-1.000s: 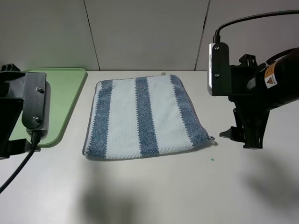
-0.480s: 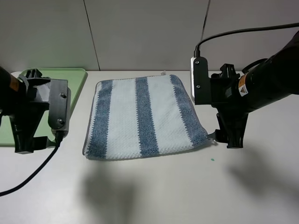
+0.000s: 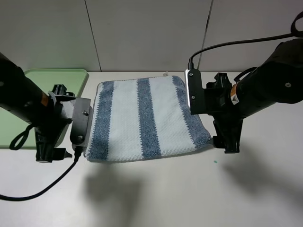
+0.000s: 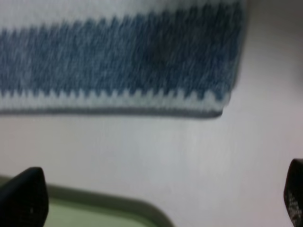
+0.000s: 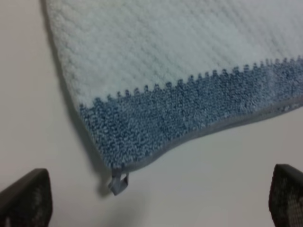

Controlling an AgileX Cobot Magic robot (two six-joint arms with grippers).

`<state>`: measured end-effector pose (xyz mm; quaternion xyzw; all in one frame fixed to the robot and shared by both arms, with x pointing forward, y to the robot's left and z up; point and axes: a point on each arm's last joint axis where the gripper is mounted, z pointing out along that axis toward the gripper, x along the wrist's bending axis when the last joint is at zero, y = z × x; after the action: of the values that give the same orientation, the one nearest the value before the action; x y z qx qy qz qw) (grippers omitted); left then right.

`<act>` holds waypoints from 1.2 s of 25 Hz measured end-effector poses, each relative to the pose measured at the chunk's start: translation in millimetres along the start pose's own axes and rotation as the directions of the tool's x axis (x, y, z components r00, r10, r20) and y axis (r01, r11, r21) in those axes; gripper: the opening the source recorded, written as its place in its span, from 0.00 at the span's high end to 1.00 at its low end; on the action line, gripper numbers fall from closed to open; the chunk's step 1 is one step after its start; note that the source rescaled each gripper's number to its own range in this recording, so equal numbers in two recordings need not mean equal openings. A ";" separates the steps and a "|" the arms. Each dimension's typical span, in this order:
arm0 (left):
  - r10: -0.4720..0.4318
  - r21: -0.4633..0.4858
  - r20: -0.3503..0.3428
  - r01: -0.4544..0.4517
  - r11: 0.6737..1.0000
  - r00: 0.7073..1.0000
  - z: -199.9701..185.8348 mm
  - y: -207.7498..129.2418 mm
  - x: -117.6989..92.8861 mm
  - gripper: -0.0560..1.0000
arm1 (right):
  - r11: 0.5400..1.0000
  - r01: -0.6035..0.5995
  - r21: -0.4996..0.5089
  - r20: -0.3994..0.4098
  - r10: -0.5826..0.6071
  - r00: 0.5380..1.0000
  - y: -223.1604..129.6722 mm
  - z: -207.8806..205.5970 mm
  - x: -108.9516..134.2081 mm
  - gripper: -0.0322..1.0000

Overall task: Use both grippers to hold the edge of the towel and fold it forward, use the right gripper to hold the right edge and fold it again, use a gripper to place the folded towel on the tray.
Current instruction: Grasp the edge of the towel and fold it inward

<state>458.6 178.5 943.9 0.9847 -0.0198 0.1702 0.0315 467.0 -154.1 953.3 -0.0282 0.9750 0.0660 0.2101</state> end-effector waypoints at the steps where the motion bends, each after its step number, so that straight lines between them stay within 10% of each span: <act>1: 0.019 -0.007 0.005 -0.019 1.000 1.000 3.1 4.9 -1.9 0.00 | 1.000 0.001 -0.001 -0.001 -0.001 1.000 0.3 1.8 0.1 0.00; 30: 0.159 -0.033 0.054 -0.157 0.987 0.986 72.3 27.4 -9.9 0.01 | 1.000 0.010 -0.013 -0.019 -0.010 1.000 4.4 25.1 1.8 0.00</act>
<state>472.0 146.5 874.1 0.9839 -0.1011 0.1437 0.0313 475.1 -146.2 930.4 -0.0348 0.9765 0.0708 0.2007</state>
